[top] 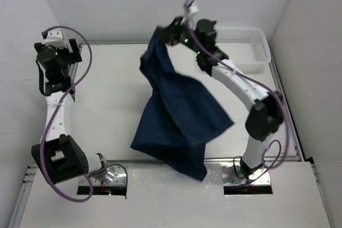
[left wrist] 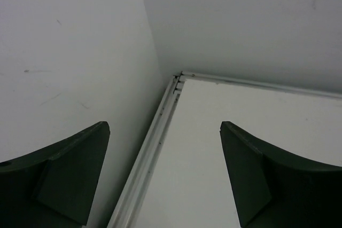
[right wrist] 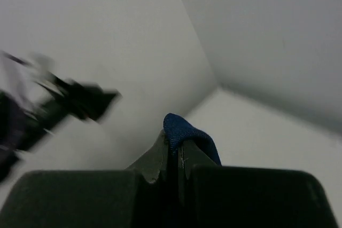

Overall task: Fold and stack the trousers
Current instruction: Move the trousers to the center of the board, then flatten the trousers out

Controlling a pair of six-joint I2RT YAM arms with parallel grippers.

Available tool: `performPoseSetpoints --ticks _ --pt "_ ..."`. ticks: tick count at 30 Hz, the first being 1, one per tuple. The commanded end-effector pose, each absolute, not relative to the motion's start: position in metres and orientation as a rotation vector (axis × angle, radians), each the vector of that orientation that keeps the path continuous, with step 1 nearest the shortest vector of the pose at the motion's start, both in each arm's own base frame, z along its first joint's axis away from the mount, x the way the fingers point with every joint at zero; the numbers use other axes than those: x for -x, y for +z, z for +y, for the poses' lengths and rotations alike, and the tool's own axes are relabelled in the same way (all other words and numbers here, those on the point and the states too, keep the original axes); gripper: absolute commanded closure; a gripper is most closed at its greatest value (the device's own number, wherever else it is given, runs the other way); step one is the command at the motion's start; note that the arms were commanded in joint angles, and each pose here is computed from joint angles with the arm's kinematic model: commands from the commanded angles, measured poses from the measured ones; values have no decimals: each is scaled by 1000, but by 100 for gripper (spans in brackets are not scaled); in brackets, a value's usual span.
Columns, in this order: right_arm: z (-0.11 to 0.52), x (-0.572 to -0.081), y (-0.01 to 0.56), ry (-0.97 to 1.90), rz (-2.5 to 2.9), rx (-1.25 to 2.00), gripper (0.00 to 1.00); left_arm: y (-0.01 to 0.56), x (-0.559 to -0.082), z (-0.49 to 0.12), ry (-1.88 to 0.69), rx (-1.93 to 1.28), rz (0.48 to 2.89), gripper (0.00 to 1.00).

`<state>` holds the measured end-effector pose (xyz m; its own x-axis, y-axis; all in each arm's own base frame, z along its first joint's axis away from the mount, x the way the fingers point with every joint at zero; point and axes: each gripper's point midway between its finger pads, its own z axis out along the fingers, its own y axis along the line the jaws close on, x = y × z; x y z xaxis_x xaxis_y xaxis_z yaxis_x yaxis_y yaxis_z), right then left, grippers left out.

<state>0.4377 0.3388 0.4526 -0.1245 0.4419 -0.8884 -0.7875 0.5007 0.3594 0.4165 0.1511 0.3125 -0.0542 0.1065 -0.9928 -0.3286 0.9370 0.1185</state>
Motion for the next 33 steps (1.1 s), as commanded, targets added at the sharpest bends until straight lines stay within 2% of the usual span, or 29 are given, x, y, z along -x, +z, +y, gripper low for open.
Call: performPoseSetpoints --ticks 1,2,6,9,10,12,13,15,16,18,19,21,23,25,27,28,29,30,31,32,33 --pt "347 -454 374 1040 1607 288 100 318 -403 110 212 -7 1725 18" --pt "352 -454 359 1025 1641 322 100 323 -403 89 123 -114 1737 19" --pt "363 -439 307 911 1753 451 100 279 -381 55 -82 -183 1921 24" --pt "382 -403 274 853 1767 682 100 246 -355 15 -238 -354 2005 22" --pt "396 -377 257 853 1759 835 100 233 -346 -3 -281 -405 2047 22" --pt "419 -327 248 997 1683 1088 98 208 -335 -19 -351 -430 2109 22" --pt "430 -294 238 1037 1686 1218 87 201 -329 -30 -410 -462 2116 22" --pt "434 -261 221 1025 1661 1438 67 192 -325 -37 -456 -484 2115 21" --pt "437 -249 218 1033 1635 1504 41 193 -324 -41 -474 -501 2100 20" --pt "431 -238 221 1073 1654 1512 6 194 -328 -41 -467 -513 2080 19" --pt "421 -244 213 1027 1695 1490 1 194 -330 -40 -455 -519 2076 18" --pt "405 -253 222 964 1696 1411 1 193 -333 -38 -447 -530 2072 17" --pt "379 -276 245 995 1753 1176 1 189 -334 -41 -454 -545 2082 17" --pt "347 -310 246 1094 1809 894 1 182 -334 -48 -433 -584 2099 17" --pt "311 -343 234 1044 1878 680 2 169 -336 -56 -389 -617 2139 17" --pt "294 -363 222 930 1935 586 11 165 -336 -59 -386 -619 2154 17" --pt "281 -374 208 840 2003 545 48 163 -337 -61 -388 -616 2166 17" --pt "269 -383 186 745 2121 522 78 156 -336 -68 -422 -619 2192 17" --pt "259 -392 174 638 2152 554 97 156 -335 -72 -441 -627 2200 15" --pt "248 -403 165 533 2185 542 98 161 -334 -75 -462 -630 2205 12" --pt "245 -409 162 488 2186 609 64 167 -329 -93 -517 -693 2179 9"
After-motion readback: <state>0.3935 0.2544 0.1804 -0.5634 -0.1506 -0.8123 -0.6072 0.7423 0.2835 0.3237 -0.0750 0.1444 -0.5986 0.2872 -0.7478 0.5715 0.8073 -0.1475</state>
